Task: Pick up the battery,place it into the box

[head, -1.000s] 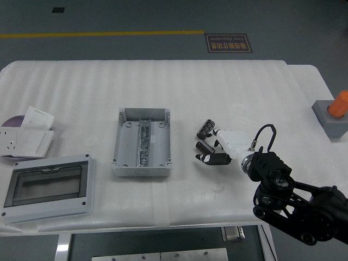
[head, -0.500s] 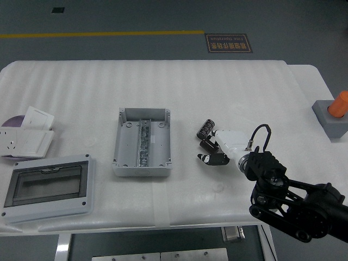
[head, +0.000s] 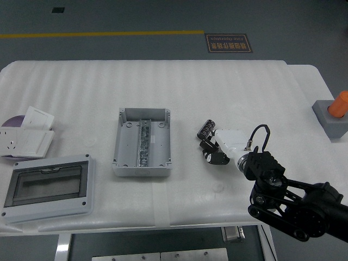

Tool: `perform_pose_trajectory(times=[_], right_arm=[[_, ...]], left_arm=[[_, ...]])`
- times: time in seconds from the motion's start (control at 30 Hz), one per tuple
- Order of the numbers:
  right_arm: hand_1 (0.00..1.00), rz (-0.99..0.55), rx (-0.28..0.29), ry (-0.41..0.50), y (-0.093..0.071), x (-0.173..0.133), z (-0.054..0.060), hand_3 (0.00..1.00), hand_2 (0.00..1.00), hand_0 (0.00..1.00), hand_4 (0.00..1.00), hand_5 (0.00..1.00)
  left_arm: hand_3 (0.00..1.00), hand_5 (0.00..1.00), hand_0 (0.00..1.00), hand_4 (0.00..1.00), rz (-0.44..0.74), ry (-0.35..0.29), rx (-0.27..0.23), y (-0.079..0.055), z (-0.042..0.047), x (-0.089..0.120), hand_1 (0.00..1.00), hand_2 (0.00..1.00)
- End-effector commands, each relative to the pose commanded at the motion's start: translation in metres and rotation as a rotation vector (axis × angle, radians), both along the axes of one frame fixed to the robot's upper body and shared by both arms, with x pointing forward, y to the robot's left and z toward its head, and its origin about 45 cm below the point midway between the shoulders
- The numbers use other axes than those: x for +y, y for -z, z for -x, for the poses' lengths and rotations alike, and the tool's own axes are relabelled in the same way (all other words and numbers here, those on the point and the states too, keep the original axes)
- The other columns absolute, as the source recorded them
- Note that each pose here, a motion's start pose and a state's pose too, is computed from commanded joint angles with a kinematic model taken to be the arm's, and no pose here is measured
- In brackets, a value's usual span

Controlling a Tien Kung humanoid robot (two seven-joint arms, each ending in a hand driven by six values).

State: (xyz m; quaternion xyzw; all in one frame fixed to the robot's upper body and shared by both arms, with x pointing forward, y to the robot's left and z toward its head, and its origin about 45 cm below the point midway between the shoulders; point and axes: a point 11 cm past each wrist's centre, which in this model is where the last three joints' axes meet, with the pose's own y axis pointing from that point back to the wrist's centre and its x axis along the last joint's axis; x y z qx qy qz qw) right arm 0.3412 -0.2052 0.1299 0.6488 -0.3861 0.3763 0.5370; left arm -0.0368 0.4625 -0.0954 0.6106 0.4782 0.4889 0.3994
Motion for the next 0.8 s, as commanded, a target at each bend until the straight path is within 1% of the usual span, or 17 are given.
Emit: perform_pose_trajectory(times=[0.1,0.13,0.5,0.53,0.7,0.73,0.8], right_arm=[[0.414,-0.003,-0.005,0.0,-0.0001,-0.0004,-0.0001,0.683,0.429,0.304,0.528,0.38],[0.406,-0.005,-0.007,0.001,0.0,-0.0006,-0.0001,0.688,0.434,0.289,0.435,0.32],[0.404,-0.006,-0.018,0.0,0.0011,-0.0038,0.001,0.687,0.427,0.282,0.45,0.324],[0.396,-0.006,-0.02,0.0,0.001,-0.0039,0.0011,0.682,0.421,0.276,0.489,0.355],[0.396,-0.008,-0.03,-0.002,-0.0002,-0.0042,0.0012,0.682,0.421,0.276,0.489,0.355],[0.397,-0.009,-0.031,-0.001,-0.0002,-0.0043,0.0012,0.684,0.421,0.273,0.462,0.32],[0.397,-0.012,-0.029,0.001,0.0003,-0.0048,0.0013,0.684,0.421,0.273,0.462,0.32]], left_arm=[[0.554,0.396,0.666,0.679,-0.001,0.001,-0.003,0.0,-0.0005,0.0001,0.692,0.628],[0.553,0.396,0.665,0.68,-0.001,0.001,-0.004,0.0,-0.0007,0.0002,0.691,0.627],[0.552,0.396,0.661,0.681,-0.001,0.002,-0.014,0.0004,-0.0026,-0.0003,0.689,0.625],[0.553,0.397,0.659,0.682,-0.001,0.002,-0.015,0.0005,-0.0028,-0.0003,0.686,0.624],[0.553,0.397,0.659,0.682,-0.002,0.001,-0.016,0.0004,-0.0021,-0.0001,0.686,0.624],[0.554,0.397,0.657,0.685,-0.002,0.0,-0.016,0.0004,-0.0019,0.0,0.688,0.623],[0.554,0.397,0.657,0.685,-0.002,0.0,-0.014,0.0003,-0.0016,0.0001,0.688,0.623]])
